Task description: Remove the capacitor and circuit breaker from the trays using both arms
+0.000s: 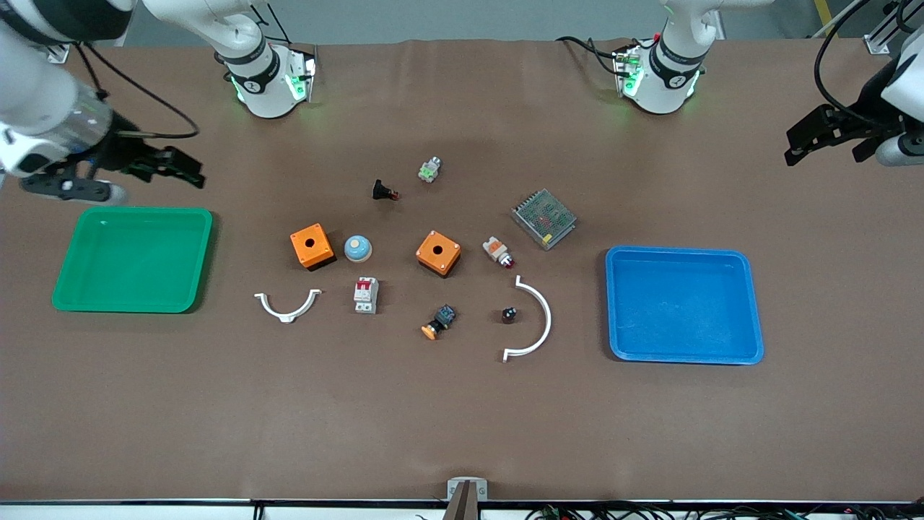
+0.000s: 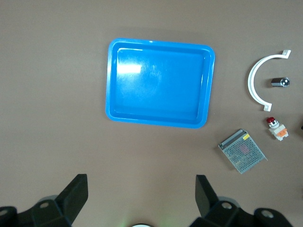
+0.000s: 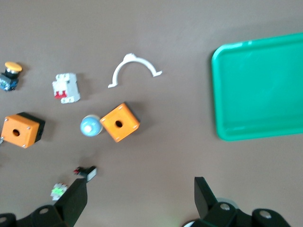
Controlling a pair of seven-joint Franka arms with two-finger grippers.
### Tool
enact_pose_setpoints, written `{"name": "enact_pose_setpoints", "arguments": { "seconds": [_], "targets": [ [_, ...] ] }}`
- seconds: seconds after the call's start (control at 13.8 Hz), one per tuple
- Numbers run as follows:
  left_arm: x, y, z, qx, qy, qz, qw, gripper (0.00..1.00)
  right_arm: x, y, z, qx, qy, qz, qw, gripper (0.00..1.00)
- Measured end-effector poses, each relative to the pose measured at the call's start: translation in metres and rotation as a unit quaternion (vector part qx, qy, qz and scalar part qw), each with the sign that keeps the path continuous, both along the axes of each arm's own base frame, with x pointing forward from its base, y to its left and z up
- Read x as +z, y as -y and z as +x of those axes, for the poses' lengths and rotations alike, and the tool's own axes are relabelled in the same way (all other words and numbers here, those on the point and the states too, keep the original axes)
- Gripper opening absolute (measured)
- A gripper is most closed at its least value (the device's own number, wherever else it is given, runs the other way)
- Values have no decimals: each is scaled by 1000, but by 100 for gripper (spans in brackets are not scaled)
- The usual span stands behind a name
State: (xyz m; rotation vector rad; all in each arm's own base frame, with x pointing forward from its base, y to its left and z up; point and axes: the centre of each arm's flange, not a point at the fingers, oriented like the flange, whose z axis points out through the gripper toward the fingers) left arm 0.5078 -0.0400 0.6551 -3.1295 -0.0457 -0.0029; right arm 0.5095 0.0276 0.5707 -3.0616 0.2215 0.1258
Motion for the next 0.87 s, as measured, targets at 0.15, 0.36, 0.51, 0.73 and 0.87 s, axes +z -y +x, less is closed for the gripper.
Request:
{"name": "enact_pose_setpoints", "arguments": {
  "seconds": [0.15,0.36,0.51,0.73,0.87],
  "targets": [
    [2,11,-4,-10,2,0,1000,100,18,40,4,12,23,3,1000,100],
    [1,21,-4,-18,2,0,1000,100,39,72,17,18,50,-1,999,100],
    [1,23,-5,-21,2,0,1000,100,47,78,30,21,53,-7,998,100],
    [0,25,-5,-24,2,0,1000,100,53,76,45,25,55,-18,998,100],
    [1,26,-5,-25,4,0,1000,100,54,76,47,25,54,-19,998,100]
  ]
}}
